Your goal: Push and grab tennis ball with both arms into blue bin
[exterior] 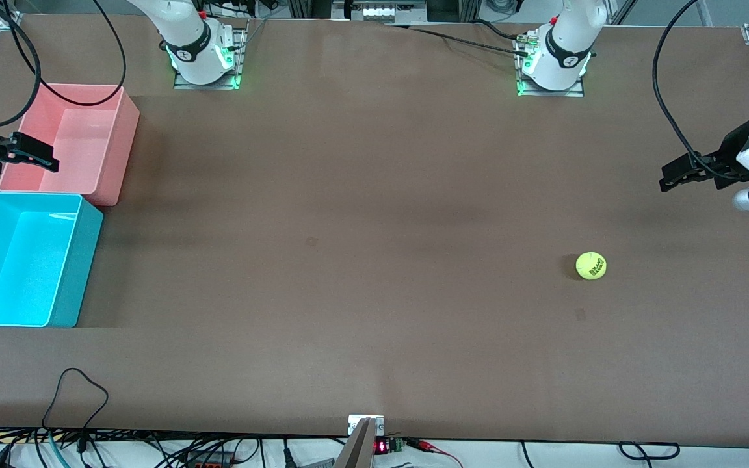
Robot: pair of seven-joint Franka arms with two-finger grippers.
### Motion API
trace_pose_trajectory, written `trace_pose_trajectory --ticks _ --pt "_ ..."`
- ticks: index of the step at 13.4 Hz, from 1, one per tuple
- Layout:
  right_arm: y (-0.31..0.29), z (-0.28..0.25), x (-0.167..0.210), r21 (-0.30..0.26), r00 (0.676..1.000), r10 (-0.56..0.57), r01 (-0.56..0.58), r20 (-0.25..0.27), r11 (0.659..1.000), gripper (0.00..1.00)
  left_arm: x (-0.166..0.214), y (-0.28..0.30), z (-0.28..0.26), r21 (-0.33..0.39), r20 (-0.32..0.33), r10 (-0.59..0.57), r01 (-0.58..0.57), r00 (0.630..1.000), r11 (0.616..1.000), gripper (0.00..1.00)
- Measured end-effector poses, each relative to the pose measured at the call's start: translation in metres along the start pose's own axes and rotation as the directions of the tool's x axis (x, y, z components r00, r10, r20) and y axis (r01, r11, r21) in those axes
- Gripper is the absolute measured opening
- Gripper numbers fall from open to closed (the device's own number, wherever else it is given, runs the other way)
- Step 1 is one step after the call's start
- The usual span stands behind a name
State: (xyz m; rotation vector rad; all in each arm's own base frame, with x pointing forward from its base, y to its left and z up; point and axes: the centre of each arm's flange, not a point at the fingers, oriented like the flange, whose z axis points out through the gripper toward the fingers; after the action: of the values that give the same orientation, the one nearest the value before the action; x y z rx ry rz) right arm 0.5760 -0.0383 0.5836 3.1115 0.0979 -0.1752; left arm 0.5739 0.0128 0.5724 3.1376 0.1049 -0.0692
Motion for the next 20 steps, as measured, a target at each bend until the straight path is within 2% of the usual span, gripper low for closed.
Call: trace_pose_trajectory --ticks 4,5,10,13,14,16,17,20 --pt "0.0 0.0 0.0 0.0 1.0 0.001 -0.001 0.0 1.0 1.0 -0.001 -0.001 0.001 0.0 0.008 -0.001 0.001 1.0 1.0 1.0" --pt "0.001 0.0 0.0 0.0 1.0 0.001 -0.001 0.0 1.0 1.0 -0.001 -0.001 0.003 0.001 0.014 0.0 0.0 1.0 1.0 0.93" --pt "0.003 0.005 0.002 0.0 1.0 0.007 -0.007 0.009 1.0 1.0 0.017 -0.013 0.055 -0.005 0.104 0.017 -0.017 0.994 1.0 0.38" --pt "0.005 0.006 0.003 0.001 1.0 0.01 -0.01 0.012 1.0 1.0 0.038 -0.032 0.115 -0.048 0.184 0.177 -0.171 0.967 0.984 0.06" --pt "0.007 0.006 0.002 0.001 1.0 0.013 -0.013 0.012 1.0 1.0 0.046 -0.041 0.137 -0.076 0.2 0.259 -0.249 0.945 0.966 0.01" --pt "0.009 0.007 0.002 0.001 1.0 0.018 -0.018 0.013 1.0 1.0 0.063 -0.061 0.172 -0.136 0.205 0.438 -0.418 0.875 0.898 0.01" --pt "0.009 0.008 0.003 0.001 1.0 0.018 -0.018 0.014 1.0 1.0 0.069 -0.07 0.188 -0.159 0.207 0.531 -0.507 0.822 0.847 0.01" --pt "0.008 0.017 0.007 0.001 0.999 0.013 -0.013 0.032 1.0 1.0 0.087 -0.082 0.229 -0.145 0.215 0.733 -0.721 0.645 0.677 0.01"
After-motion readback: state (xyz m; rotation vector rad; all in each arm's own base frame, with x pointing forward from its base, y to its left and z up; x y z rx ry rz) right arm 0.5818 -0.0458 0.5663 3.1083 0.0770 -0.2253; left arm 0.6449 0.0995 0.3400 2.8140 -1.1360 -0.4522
